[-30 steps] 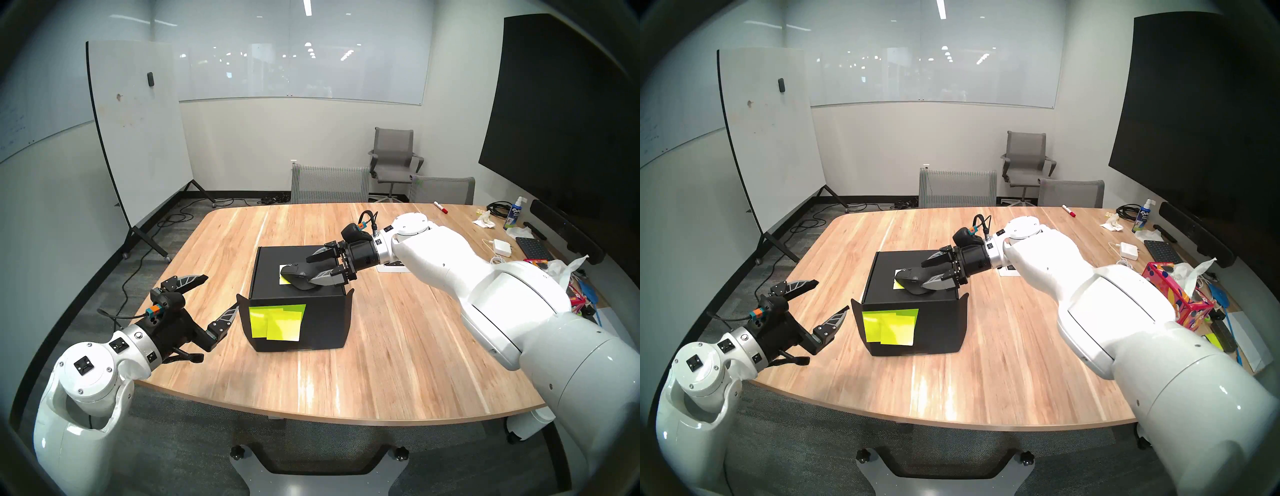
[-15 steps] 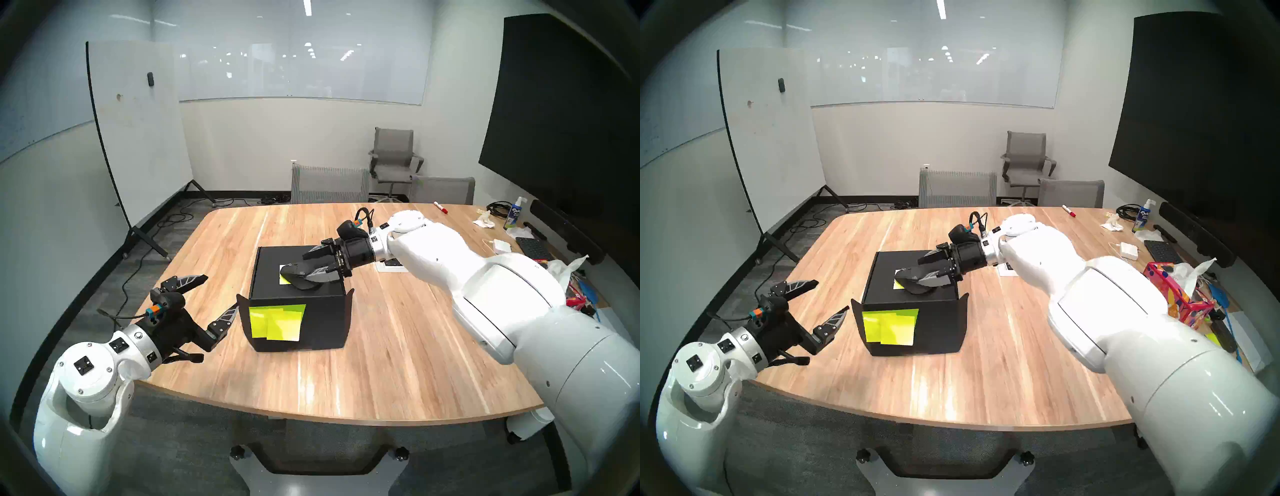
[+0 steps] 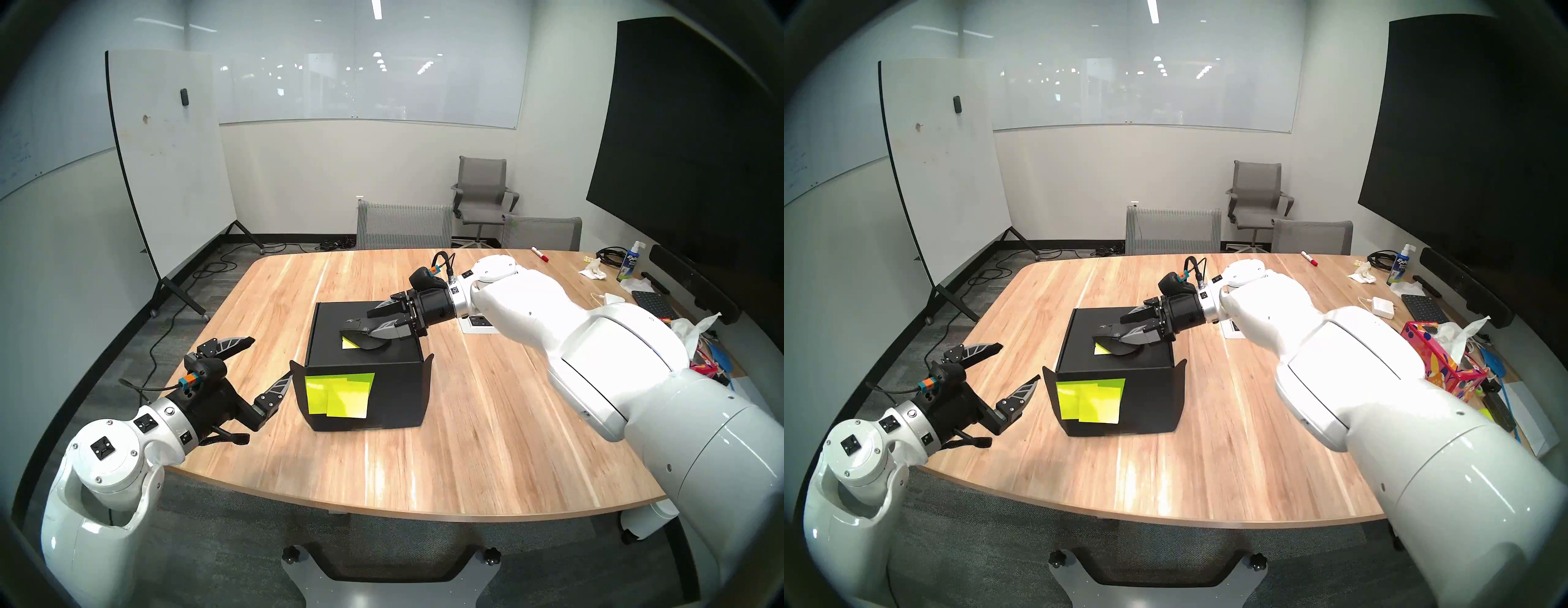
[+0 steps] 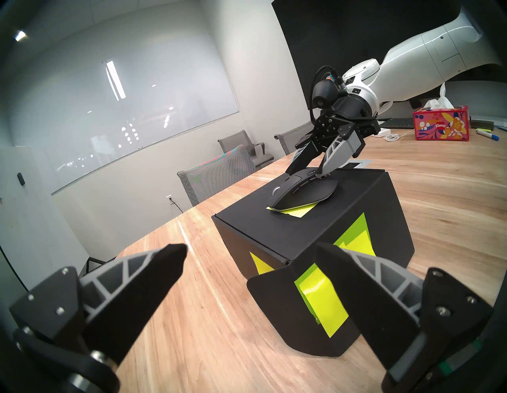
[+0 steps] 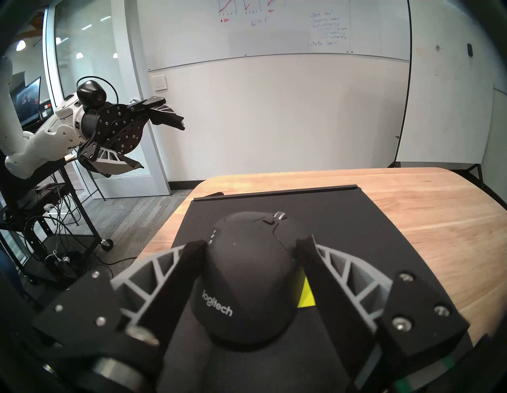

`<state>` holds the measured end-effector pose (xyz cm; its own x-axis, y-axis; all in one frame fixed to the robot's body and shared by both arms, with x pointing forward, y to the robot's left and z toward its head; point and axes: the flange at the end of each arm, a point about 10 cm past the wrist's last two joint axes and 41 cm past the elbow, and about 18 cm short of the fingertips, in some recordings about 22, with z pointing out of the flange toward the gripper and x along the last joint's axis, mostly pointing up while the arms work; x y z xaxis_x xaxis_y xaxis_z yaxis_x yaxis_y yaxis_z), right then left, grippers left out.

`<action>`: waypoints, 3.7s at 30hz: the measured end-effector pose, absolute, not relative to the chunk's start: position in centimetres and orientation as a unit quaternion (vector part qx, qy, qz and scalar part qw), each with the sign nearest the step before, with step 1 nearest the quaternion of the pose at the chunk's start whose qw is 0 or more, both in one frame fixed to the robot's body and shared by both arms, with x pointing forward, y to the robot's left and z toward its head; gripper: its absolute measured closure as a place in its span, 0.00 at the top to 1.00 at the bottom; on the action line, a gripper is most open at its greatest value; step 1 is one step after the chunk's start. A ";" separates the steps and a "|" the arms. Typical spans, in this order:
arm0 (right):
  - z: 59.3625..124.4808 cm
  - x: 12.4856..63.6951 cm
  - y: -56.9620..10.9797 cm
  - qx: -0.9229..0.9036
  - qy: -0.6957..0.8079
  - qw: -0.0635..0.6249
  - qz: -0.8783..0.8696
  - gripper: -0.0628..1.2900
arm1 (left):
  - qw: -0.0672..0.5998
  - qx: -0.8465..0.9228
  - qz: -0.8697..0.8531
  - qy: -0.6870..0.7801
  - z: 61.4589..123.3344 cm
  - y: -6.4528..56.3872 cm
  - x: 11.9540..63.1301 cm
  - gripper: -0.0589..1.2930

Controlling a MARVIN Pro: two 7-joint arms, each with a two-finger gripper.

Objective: Open the box and place the mouse inside

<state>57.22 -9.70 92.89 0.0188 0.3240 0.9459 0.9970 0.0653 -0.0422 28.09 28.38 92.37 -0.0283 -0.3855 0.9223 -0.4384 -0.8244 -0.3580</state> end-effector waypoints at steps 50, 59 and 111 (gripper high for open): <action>94.5 57.3 -9.5 -0.548 -0.610 0.426 -0.382 0.93 | 0.020 0.697 0.653 -0.296 92.4 28.4 28.1 0.98; 95.1 57.5 -9.6 -0.543 -0.608 0.428 -0.390 0.93 | 0.020 0.697 0.653 -0.296 92.4 28.4 28.1 0.98; 95.4 57.5 -9.5 -0.541 -0.605 0.432 -0.393 0.93 | 0.020 0.697 0.653 -0.296 92.4 28.4 28.1 0.98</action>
<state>57.50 -9.51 95.45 -0.0402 0.3154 0.9481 0.9944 0.1054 0.0071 28.09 28.38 92.38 -0.0285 -0.3854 0.9223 -0.4385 -0.8243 -0.3581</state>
